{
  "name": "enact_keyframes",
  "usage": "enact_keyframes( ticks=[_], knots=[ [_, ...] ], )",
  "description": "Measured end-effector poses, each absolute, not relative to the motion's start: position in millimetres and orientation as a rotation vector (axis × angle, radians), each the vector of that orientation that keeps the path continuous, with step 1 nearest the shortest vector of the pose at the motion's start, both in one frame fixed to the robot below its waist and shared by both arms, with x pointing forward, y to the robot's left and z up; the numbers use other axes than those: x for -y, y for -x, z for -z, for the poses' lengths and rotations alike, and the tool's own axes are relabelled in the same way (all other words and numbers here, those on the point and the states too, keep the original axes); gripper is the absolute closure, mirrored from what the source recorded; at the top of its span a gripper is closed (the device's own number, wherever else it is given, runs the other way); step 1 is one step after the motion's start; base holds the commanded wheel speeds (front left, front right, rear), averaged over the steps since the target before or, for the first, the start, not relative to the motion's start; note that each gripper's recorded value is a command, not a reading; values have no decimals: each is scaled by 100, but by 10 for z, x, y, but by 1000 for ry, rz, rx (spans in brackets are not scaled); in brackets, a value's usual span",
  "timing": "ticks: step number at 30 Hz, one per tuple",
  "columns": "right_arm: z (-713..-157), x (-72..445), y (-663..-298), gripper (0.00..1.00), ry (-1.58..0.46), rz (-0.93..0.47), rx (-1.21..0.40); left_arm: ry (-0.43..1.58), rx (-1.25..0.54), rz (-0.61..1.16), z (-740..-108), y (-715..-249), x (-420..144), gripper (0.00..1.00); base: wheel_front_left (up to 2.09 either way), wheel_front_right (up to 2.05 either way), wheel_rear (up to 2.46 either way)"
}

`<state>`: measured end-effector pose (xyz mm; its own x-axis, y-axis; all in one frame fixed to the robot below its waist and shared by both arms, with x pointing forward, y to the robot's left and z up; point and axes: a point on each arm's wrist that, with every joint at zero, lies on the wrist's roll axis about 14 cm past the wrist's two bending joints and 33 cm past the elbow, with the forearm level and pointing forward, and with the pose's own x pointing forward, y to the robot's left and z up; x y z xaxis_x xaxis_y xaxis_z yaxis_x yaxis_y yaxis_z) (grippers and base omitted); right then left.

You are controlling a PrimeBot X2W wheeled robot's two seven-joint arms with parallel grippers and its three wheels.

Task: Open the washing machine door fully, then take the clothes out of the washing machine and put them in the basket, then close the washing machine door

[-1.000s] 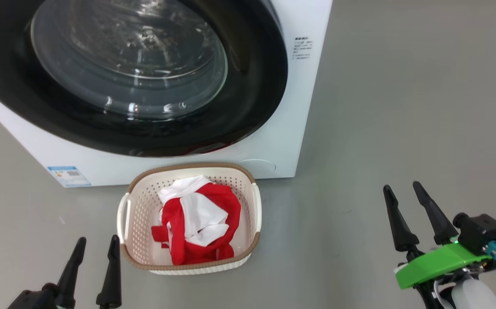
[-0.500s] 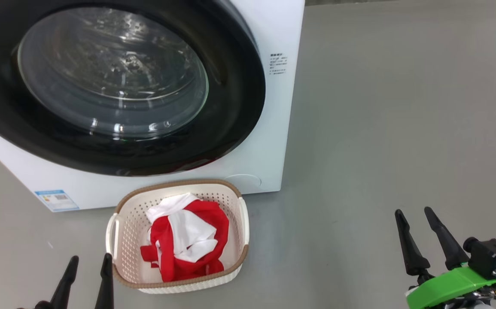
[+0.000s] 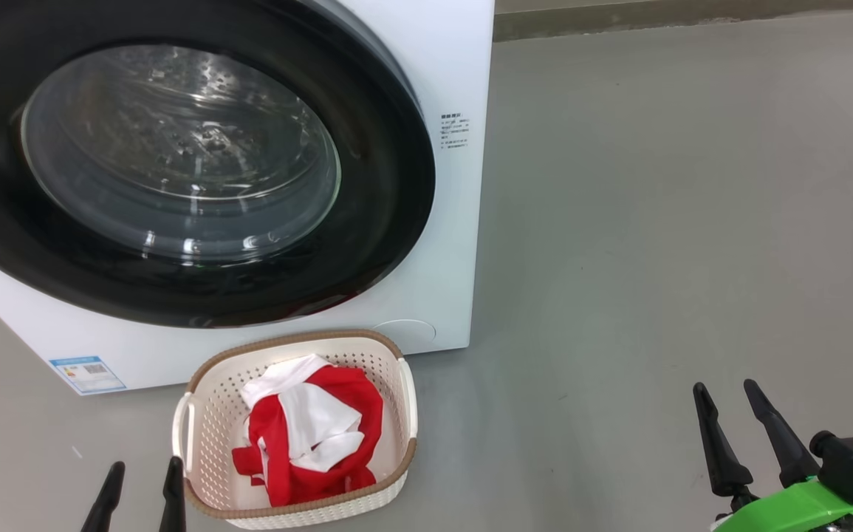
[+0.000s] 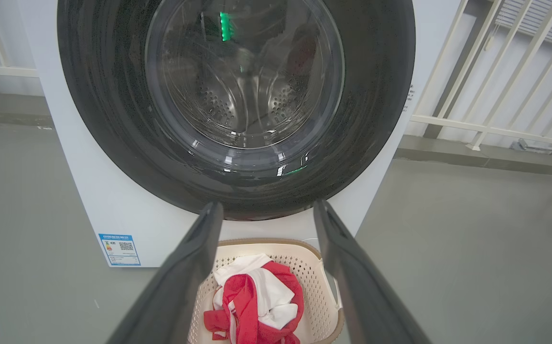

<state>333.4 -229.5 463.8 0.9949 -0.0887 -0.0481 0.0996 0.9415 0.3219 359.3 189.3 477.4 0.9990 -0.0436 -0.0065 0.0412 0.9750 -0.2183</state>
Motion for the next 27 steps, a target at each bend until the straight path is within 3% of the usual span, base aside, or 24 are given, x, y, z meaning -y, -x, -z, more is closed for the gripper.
enact_keyframes(
  ticks=[27],
  knots=[
    [-4610,2351,-3286,0,-332,117,-38,219,-14,41,-4766,-3588,-1899,0,0,0,0]
  ],
)
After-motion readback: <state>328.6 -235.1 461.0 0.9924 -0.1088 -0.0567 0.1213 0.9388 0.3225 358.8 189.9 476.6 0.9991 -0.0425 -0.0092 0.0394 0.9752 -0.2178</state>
